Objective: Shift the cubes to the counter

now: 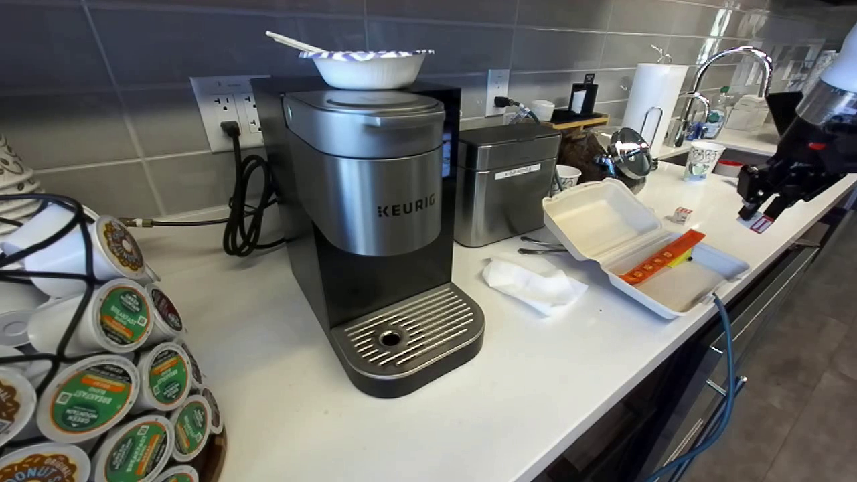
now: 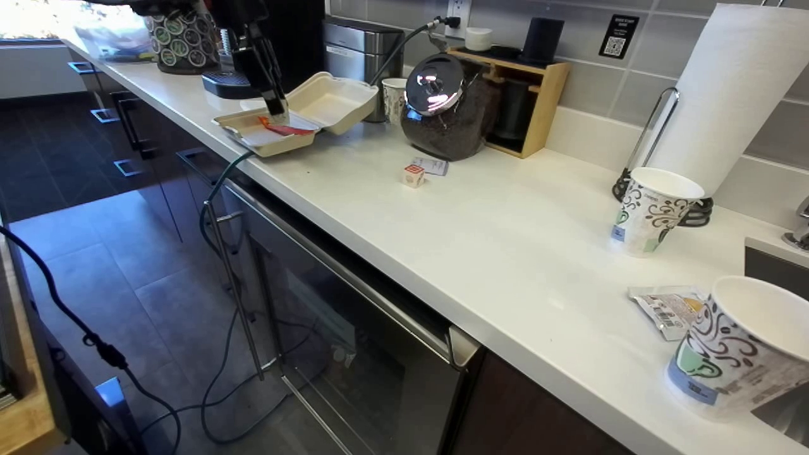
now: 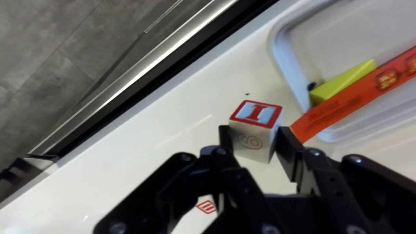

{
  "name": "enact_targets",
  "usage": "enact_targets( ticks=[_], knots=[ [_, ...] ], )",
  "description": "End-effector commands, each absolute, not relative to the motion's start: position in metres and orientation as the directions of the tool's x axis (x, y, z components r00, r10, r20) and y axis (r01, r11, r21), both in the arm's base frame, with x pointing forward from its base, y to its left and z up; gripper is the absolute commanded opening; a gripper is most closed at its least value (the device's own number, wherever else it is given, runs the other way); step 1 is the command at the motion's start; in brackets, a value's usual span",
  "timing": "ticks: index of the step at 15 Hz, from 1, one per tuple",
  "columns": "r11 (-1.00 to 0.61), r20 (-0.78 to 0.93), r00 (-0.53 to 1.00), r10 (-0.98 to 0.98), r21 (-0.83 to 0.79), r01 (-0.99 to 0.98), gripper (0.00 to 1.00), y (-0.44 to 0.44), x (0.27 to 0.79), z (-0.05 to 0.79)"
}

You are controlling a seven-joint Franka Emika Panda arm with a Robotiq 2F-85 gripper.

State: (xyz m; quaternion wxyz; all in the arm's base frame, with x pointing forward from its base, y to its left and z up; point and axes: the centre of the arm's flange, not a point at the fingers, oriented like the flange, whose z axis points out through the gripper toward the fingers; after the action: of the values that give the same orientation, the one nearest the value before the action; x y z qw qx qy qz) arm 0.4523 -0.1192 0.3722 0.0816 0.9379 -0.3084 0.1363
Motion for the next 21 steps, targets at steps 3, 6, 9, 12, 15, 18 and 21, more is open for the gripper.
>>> enact_targets(
  ticks=[3, 6, 9, 12, 15, 18, 21],
  knots=[
    [-0.641, 0.325, 0.713, -0.621, 0.314, -0.701, 0.14, -0.162, 0.48, 0.368],
    [-0.565, 0.323, 0.71, -0.626, 0.44, -0.698, 0.14, -0.195, 0.515, 0.374],
    [-0.575, 0.309, 0.713, -0.63, 0.432, -0.695, 0.14, -0.222, 0.545, 0.373],
    [-0.568, 0.324, 0.71, -0.626, 0.434, -0.699, 0.39, -0.211, 0.517, 0.377],
    [-0.567, 0.337, 0.71, -0.618, 0.434, -0.7, 0.14, -0.218, 0.521, 0.379],
    [-0.54, 0.36, 0.739, -0.569, 0.514, -0.666, 0.14, -0.252, 0.538, 0.376],
    [-0.602, 0.343, 0.796, -0.499, 0.524, -0.603, 0.14, -0.278, 0.554, 0.364]
  ],
)
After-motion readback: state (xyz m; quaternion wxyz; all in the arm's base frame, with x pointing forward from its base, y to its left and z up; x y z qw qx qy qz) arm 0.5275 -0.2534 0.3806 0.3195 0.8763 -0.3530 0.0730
